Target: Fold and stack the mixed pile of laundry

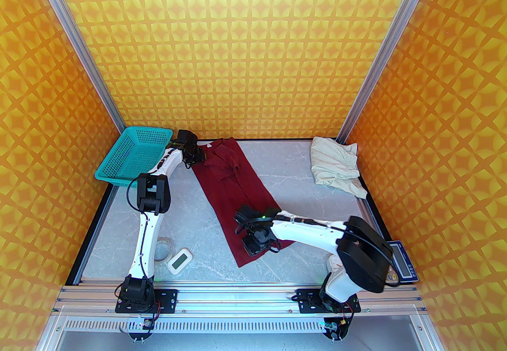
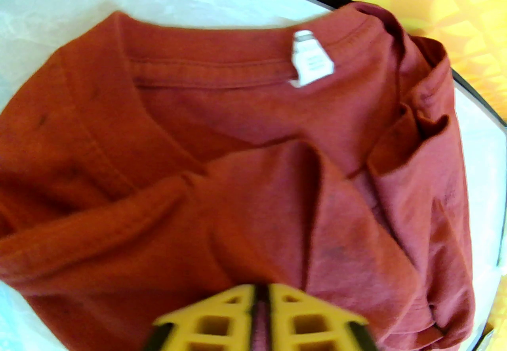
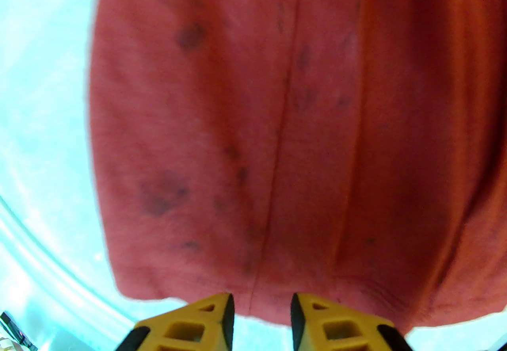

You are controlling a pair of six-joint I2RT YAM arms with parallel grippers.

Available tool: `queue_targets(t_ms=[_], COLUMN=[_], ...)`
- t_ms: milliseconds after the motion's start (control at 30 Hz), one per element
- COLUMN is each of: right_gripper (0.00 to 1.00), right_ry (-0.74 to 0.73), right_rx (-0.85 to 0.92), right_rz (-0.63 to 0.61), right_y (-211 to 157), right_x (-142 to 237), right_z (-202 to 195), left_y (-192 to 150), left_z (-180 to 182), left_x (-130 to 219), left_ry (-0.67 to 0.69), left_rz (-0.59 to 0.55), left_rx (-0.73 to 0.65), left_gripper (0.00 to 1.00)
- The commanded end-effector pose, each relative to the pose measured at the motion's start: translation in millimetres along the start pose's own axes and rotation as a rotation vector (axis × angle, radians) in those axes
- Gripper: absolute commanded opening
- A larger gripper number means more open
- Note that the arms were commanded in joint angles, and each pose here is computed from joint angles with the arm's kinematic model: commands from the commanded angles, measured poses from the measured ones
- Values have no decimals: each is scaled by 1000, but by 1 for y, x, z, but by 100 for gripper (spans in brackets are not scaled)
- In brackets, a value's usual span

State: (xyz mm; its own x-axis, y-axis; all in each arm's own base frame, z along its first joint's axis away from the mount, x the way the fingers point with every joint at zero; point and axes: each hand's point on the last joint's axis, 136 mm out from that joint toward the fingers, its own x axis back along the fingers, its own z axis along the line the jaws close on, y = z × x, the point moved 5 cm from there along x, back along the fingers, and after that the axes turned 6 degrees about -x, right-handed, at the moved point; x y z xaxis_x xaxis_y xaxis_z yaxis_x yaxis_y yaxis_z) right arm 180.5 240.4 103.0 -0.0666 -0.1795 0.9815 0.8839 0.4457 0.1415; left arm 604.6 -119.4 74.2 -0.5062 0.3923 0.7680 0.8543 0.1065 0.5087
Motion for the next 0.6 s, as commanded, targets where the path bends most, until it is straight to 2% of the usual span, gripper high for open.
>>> queue_targets(t_ms=[0, 100, 233, 400, 567], right_gripper=[29, 27, 27, 27, 24], right_ry=[-29, -55, -85, -133, -178], right_rx=[24, -20, -99, -314, -443], right_rz=[9, 22, -47, -61, -26], right_y=[11, 19, 33, 33, 23], right_x=[-3, -10, 10, 17, 2], right_z=[-11, -31, -54, -107, -140], left_y=[0, -4, -18, -30, -31], left_z=[-29, -41, -42, -28, -23], left_x=[30, 51, 57, 38, 12], left_ry=[-13, 29, 74, 120, 118], left_rz=[7, -2, 14, 56, 69], left_rx=[-64, -86, -67, -17, 16], left_gripper=[23, 25, 25, 24, 21])
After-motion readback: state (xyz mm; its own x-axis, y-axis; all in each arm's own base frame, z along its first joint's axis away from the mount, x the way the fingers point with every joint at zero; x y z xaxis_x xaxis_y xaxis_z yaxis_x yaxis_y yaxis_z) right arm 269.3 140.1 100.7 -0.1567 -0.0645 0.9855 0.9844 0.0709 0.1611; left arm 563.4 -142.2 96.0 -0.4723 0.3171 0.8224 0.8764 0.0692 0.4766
